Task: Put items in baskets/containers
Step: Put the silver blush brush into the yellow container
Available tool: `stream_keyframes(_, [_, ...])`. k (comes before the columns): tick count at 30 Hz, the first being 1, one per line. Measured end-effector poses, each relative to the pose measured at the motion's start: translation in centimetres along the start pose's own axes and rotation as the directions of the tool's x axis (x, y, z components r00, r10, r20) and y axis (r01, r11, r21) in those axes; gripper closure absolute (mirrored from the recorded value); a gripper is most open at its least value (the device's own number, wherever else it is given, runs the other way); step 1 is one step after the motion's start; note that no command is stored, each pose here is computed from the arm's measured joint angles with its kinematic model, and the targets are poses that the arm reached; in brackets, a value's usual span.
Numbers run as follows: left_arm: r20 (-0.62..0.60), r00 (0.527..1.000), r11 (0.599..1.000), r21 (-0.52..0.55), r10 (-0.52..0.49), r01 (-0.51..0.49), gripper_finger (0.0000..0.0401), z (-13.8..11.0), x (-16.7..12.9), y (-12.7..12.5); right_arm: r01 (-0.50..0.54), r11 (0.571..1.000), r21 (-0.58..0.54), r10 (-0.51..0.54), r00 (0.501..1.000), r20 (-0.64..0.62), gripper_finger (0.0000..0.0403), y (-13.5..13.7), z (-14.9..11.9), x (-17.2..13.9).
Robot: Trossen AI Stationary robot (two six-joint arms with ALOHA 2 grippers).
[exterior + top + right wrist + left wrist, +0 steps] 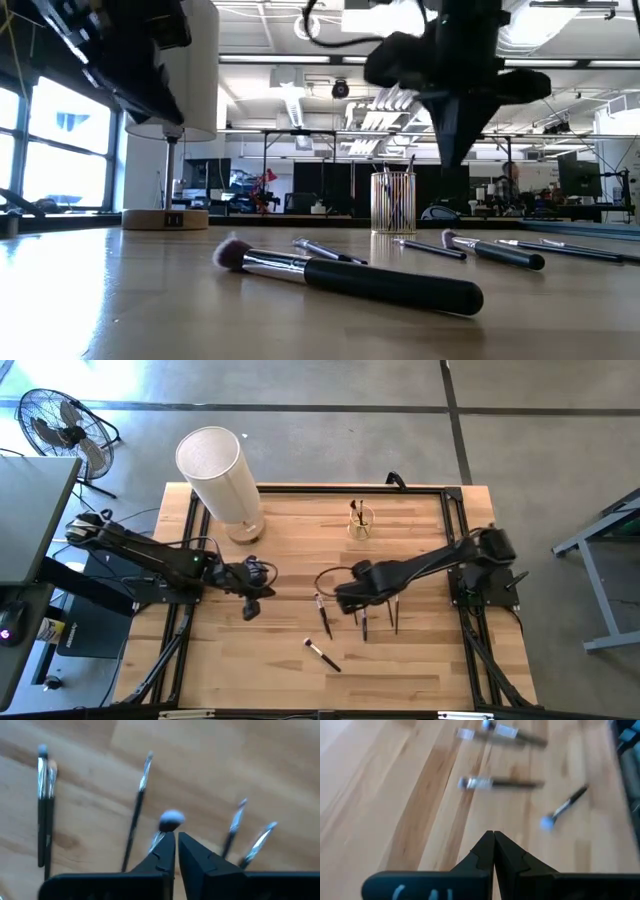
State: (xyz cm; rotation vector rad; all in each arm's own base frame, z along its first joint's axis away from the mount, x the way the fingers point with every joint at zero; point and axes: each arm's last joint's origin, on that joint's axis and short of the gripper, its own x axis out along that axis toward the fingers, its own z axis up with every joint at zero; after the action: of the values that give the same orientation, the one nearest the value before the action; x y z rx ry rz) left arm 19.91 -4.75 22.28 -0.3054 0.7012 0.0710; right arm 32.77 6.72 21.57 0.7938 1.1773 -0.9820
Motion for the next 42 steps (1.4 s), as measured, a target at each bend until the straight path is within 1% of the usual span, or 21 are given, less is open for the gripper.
stream_keyframes(3, [-0.031, 0.999, 1.000, 0.020, -0.005, 0.006, 0.0401, -0.3, -0.4, 0.2, 0.025, 1.000, 0.012, -0.024, 0.997, -0.075, 0.0361, 1.3, -0.3, 1.5])
stream_keyframes(6, [-0.057, 0.998, 0.999, 0.035, -0.007, 0.009, 0.0401, -0.6, -0.6, 0.3, 0.061, 0.998, 0.032, -0.057, 0.991, -0.120, 0.0334, 1.8, -0.6, 3.2])
stream_keyframes(8, [-0.063, 0.998, 0.999, 0.049, -0.016, 0.019, 0.0401, -0.6, -0.7, 0.3, 0.092, 0.995, 0.041, -0.086, 0.988, -0.126, 0.0317, 1.7, -0.9, 4.0])
stream_keyframes(11, [-0.069, 0.997, 0.998, 0.060, -0.031, 0.036, 0.0401, -0.6, -0.7, 0.3, 0.092, 0.994, 0.051, -0.086, 0.990, -0.110, 0.0299, 1.4, -0.9, 4.9])
stream_keyframes(15, [-0.081, 0.996, 0.997, 0.062, -0.040, 0.045, 0.0401, -0.7, -0.7, 0.2, 0.077, 0.994, 0.079, -0.068, 0.992, -0.109, 0.0294, 0.9, -0.9, 6.5])
stream_keyframes(18, [-0.088, 0.995, 0.997, 0.063, -0.037, 0.042, 0.0401, -0.7, -0.7, 0.3, 0.035, 0.994, 0.102, -0.026, 0.995, -0.094, 0.0300, 0.7, -0.9, 7.8])
stream_keyframes(20, [-0.090, 0.995, 0.997, 0.064, -0.035, 0.041, 0.0401, -0.8, -0.7, 0.3, 0.019, 0.994, 0.106, -0.011, 0.997, -0.078, 0.0316, 0.3, -1.0, 8.3])
stream_keyframes(22, [-0.091, 0.995, 0.997, 0.063, -0.035, 0.041, 0.0401, -0.8, -0.7, 0.3, 0.010, 0.997, 0.082, -0.006, 0.998, -0.059, 0.0350, 0.1, -1.1, 8.7])
stream_keyframes(23, [-0.091, 0.995, 0.997, 0.063, -0.035, 0.041, 0.0401, -0.8, -0.7, 0.3, 0.003, 0.998, 0.058, 0.000, 0.999, -0.052, 0.0372, 0.0, -1.1, 8.6])
stream_keyframes(24, [-0.091, 0.995, 0.997, 0.062, -0.035, 0.041, 0.0401, -0.8, -0.7, 0.3, -0.003, 1.000, 0.029, 0.005, 0.999, -0.048, 0.0385, 0.0, -1.0, 8.6])
stream_keyframes(26, [-0.089, 0.995, 0.997, 0.062, -0.036, 0.041, 0.0401, -0.8, -0.7, 0.3, -0.016, 1.000, -0.002, 0.016, 0.999, -0.035, 0.0388, -0.2, -1.0, 7.8])
stream_keyframes(29, [-0.087, 0.996, 0.998, 0.054, -0.034, 0.039, 0.0401, -0.7, -0.7, 0.3, -0.025, 0.998, -0.052, 0.027, 0.999, 0.040, 0.0395, -1.1, -0.7, 5.8])
stream_keyframes(31, [-0.078, 0.996, 0.999, 0.043, -0.030, 0.034, 0.0401, -0.7, -0.7, 0.3, -0.104, 0.991, -0.080, 0.111, 0.991, 0.079, 0.0397, -2.0, 0.2, 3.6])
stream_keyframes(33, [-0.070, 0.997, 0.999, 0.024, -0.034, 0.035, 0.0401, -0.6, -0.7, 0.2, -0.168, 0.982, -0.089, 0.177, 0.980, 0.096, 0.0398, -3.6, 1.1, 2.7])
stream_keyframes(34, [-0.057, 0.998, 0.999, 0.020, -0.040, 0.041, 0.0401, -0.5, -0.7, 0.2, -0.186, 0.979, -0.089, 0.196, 0.972, 0.127, 0.0398, -4.8, 1.6, 2.6])
stream_keyframes(36, [-0.028, 0.998, 0.998, 0.008, -0.055, 0.055, 0.0401, -0.2, -0.7, 0.0, -0.248, 0.964, -0.091, 0.262, 0.945, 0.198, 0.0399, -7.1, 2.6, 2.4])
stream_keyframes(37, [-0.016, 0.998, 0.998, -0.012, -0.060, 0.060, 0.0401, -0.1, -0.7, 0.0, -0.314, 0.945, -0.092, 0.327, 0.910, 0.254, 0.0399, -8.1, 3.3, 2.0])
stream_keyframes(38, [-0.002, 0.998, 0.997, -0.035, -0.066, 0.066, 0.0401, 0.0, -0.7, -0.1, -0.376, 0.921, -0.099, 0.388, 0.867, 0.313, 0.0400, -9.0, 4.0, 1.6])
stream_keyframes(40, [0.062, 0.997, 0.995, -0.080, -0.046, 0.051, 0.0400, 0.5, -0.5, -0.2, -0.457, 0.877, -0.150, 0.475, 0.776, 0.415, 0.0400, -11.1, 5.0, 1.3])
stream_keyframes(41, [0.092, 0.995, 0.992, -0.121, -0.029, 0.041, 0.0398, 0.8, -0.4, -0.3, -0.482, 0.854, -0.196, 0.513, 0.719, 0.468, 0.0400, -12.0, 5.6, 1.2])
stream_keyframes(42, [0.120, 0.993, 0.987, -0.156, -0.020, 0.039, 0.0394, 1.0, -0.4, -0.3, -0.503, 0.829, -0.245, 0.550, 0.650, 0.524, 0.0400, -12.7, 6.2, 0.9])
